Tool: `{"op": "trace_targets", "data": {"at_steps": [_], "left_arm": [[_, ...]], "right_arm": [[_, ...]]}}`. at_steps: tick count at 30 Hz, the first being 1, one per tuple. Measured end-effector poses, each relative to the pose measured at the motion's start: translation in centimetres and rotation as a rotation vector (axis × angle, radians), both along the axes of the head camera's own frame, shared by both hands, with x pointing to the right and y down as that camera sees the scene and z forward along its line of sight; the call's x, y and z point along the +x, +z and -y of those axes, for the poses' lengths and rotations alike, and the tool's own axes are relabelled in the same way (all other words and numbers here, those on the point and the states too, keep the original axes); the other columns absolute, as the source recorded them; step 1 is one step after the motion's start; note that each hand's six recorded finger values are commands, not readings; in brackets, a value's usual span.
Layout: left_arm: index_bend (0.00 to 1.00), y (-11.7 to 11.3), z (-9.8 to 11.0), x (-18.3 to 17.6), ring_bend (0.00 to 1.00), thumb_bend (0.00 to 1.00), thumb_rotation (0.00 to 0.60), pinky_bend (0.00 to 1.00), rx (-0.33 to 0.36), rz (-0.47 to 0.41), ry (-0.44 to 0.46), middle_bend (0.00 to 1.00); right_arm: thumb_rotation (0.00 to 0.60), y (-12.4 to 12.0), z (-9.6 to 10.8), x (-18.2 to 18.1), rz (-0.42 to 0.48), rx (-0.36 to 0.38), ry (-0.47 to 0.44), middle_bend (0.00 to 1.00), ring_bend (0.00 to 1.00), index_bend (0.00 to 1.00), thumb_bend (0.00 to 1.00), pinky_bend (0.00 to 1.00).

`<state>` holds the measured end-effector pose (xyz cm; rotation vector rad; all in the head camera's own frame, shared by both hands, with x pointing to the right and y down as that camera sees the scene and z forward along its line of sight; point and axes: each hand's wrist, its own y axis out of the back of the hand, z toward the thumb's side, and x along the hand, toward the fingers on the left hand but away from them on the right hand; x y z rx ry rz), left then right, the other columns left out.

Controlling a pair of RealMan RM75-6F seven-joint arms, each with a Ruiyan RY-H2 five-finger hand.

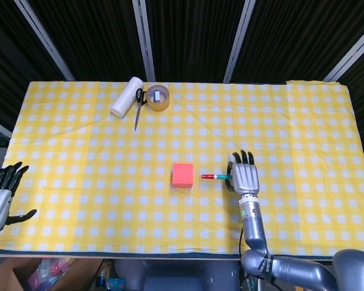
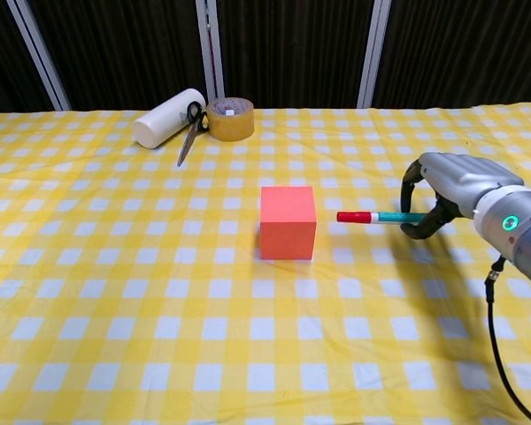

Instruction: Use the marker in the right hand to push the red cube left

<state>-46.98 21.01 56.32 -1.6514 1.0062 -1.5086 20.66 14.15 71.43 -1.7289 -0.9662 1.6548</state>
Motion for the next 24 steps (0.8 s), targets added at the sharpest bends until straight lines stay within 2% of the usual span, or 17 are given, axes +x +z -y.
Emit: {"op": "trace_targets", "data": {"at_steps": [8, 24], "left_arm": [[0.00, 0.0, 0.1, -0.2, 0.00, 0.00, 0.600, 0.00, -0.007, -0.010, -0.013, 0.00], [0.00, 0.1, 0.0, -0.2, 0.00, 0.00, 0.600, 0.00, -0.014, -0.002, -0.013, 0.00]], "right_arm": [[0.600, 1.0, 0.1, -3.0, 0.016, -0.014, -0.037, 0.18, 0.02, 0.63, 0.56, 0.00], [0.600, 0.9, -0.3, -7.9, 0.039, -0.011, -0.110, 0.18, 0.02, 0.63, 0.56, 0.00]]}}
